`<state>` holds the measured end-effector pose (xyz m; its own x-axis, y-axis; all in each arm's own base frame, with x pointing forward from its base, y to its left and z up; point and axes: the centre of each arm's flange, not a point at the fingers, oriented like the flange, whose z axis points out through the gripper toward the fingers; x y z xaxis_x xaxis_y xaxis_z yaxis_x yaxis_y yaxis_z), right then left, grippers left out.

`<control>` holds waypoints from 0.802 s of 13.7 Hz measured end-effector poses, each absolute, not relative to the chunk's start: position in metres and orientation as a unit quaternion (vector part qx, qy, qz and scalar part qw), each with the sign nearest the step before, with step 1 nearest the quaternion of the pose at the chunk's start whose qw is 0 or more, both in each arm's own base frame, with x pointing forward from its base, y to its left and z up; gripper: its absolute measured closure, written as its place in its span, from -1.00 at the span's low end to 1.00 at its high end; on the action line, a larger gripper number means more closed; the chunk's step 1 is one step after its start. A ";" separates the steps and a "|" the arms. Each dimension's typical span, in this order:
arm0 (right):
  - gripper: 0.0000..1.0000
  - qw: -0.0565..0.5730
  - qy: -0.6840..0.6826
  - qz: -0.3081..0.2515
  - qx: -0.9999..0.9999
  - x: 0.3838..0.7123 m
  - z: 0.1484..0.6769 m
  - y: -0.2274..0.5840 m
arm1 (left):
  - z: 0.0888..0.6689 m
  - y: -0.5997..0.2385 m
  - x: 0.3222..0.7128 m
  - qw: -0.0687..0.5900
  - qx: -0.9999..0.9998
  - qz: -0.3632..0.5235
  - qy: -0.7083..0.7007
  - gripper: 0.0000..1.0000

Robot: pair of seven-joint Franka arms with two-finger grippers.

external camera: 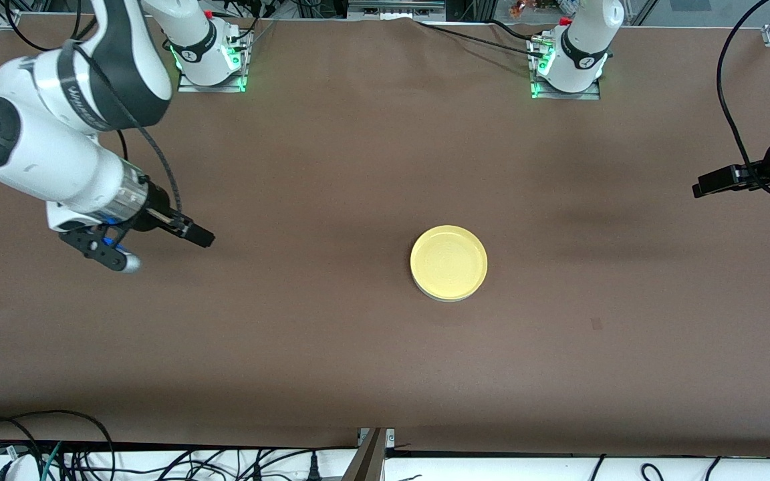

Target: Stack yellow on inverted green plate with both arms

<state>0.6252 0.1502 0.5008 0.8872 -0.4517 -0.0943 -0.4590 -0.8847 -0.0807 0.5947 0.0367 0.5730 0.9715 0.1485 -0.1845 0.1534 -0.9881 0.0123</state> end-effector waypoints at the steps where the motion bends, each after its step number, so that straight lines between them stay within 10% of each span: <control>1: -1.00 0.051 0.231 0.040 -0.971 0.621 0.505 0.137 | 0.573 0.037 0.595 0.013 0.993 -0.092 0.076 -1.00; 11: -1.00 0.067 0.218 0.067 -0.971 0.564 0.514 0.077 | 0.573 0.037 0.595 0.013 0.993 -0.092 0.076 -1.00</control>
